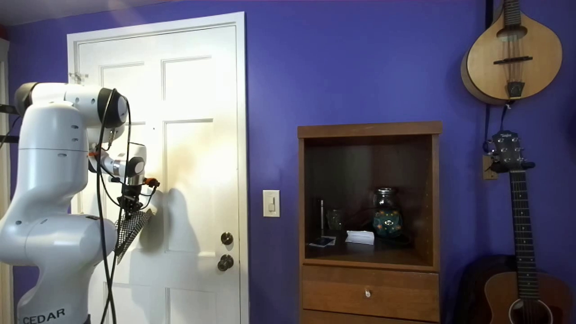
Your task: Hang the hat on the door
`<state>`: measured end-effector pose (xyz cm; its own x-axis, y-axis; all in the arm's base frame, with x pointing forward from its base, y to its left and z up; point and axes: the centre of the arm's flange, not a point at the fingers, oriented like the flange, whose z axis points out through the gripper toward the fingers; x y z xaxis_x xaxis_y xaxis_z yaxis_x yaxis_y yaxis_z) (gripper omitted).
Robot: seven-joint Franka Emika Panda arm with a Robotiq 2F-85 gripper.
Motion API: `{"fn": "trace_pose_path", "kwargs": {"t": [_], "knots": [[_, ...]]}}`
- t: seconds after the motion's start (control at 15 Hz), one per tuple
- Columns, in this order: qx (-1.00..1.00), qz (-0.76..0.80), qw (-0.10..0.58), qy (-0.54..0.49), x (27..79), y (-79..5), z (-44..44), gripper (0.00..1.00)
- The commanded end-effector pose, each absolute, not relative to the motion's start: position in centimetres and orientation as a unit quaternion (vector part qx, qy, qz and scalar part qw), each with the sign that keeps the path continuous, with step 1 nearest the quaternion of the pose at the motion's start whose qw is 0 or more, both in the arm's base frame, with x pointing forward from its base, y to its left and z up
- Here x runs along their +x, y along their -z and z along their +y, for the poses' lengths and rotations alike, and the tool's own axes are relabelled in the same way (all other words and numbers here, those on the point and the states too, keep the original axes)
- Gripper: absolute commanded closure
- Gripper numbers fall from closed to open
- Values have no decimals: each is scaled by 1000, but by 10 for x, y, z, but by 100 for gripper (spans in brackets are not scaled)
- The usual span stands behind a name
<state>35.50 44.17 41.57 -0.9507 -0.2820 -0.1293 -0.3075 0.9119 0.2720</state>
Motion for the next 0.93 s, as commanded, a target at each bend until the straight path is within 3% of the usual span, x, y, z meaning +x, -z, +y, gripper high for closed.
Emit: {"fn": "trace_pose_path", "kwargs": {"t": [0.0, 0.87], "knots": [[-149, 975, 48, -159, 349, -429, 444, 99], [-154, 975, 98, -126, 355, -421, 426, 99]]}}
